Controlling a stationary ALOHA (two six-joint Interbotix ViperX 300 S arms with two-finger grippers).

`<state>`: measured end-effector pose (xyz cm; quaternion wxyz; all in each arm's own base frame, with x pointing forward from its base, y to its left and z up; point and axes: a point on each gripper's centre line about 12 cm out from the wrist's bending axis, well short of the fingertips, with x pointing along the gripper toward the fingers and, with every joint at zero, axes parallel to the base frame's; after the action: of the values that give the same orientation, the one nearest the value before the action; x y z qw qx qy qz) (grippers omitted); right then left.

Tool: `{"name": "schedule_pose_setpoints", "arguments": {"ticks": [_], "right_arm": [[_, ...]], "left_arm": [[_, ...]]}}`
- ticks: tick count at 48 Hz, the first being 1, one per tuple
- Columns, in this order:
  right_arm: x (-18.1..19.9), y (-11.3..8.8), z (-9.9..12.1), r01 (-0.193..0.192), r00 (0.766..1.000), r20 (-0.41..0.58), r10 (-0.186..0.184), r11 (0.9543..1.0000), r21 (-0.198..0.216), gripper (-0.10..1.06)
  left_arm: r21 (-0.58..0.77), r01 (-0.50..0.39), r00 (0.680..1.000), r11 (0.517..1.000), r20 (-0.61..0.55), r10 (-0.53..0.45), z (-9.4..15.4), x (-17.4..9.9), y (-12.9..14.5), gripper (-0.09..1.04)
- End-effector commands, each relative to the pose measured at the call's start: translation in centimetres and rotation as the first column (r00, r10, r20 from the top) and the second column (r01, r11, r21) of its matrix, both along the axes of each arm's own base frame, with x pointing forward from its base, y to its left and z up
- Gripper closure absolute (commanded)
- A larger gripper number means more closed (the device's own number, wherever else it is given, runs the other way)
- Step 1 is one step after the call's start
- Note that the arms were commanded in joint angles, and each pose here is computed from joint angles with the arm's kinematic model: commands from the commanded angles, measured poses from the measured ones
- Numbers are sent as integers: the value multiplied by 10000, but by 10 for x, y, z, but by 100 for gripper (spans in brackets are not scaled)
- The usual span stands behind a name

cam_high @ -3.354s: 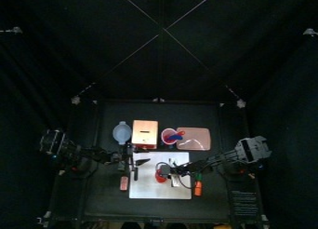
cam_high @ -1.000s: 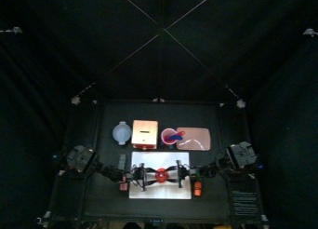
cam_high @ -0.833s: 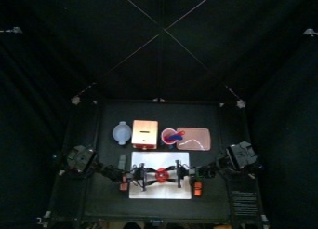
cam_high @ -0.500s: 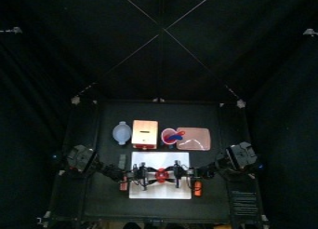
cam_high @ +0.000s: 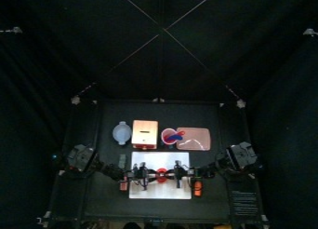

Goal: Get the cutter from the drawer then cut the dough then place the extra dough in the bowl
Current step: Cut the dough

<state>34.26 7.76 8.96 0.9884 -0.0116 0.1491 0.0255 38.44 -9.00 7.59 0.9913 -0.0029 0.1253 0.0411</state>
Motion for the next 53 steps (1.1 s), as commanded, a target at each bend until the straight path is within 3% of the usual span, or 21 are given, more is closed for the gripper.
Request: {"name": "schedule_pose_setpoints", "arguments": {"ticks": [1,9,19,30,53], "right_arm": [[1,2,9,-25,9997,231,23,10000,74,57],[1,4,5,-5,10000,49,4,9998,185,57],[-1,2,-14,449,9975,-547,-436,9987,225,57],[-5,5,-40,958,9876,-1269,-925,9952,199,58],[-8,5,-44,1105,9841,-1419,-1066,9937,192,58]], "left_arm": [[-120,137,9994,9998,-310,-141,-1,0,-3,49],[-253,522,9870,9983,-1510,-554,-17,-8,-11,50],[-357,715,9596,9968,-2702,-785,-43,-17,-18,50],[-533,726,9389,9959,-3331,-863,-66,-26,-24,50],[-740,722,9193,9946,-3818,-952,-75,-30,-28,50]]}}
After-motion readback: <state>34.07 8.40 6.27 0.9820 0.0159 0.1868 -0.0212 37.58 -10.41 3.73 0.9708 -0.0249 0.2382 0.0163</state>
